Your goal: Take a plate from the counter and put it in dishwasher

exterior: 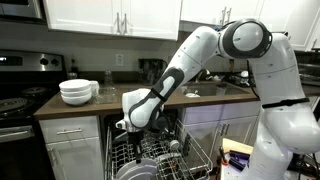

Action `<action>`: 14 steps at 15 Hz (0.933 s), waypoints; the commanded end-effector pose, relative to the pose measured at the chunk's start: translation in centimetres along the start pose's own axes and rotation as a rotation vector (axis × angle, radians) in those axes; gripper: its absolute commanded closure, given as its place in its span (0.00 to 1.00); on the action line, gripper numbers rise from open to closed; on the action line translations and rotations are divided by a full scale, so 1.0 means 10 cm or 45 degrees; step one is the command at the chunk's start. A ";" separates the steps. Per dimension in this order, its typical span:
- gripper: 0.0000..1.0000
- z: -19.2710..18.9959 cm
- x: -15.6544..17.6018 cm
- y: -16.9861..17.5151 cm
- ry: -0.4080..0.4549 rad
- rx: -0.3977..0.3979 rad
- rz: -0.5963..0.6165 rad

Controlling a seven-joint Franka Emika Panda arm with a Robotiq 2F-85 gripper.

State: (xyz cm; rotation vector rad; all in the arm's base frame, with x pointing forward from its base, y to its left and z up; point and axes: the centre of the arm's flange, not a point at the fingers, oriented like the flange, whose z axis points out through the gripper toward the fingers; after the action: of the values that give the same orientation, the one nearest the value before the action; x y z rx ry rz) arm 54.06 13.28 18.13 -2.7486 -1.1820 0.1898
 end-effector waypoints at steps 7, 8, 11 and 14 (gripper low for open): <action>0.69 -0.01 0.02 0.06 -0.018 0.027 0.019; 0.63 -0.01 0.00 0.05 -0.023 0.031 0.027; 0.45 -0.05 -0.05 0.02 -0.045 0.040 0.042; 0.26 -0.13 -0.09 -0.04 -0.063 0.032 0.056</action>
State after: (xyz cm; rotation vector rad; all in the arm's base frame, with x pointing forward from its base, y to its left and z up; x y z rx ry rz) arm 53.83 12.83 17.88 -2.7450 -1.1485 0.2559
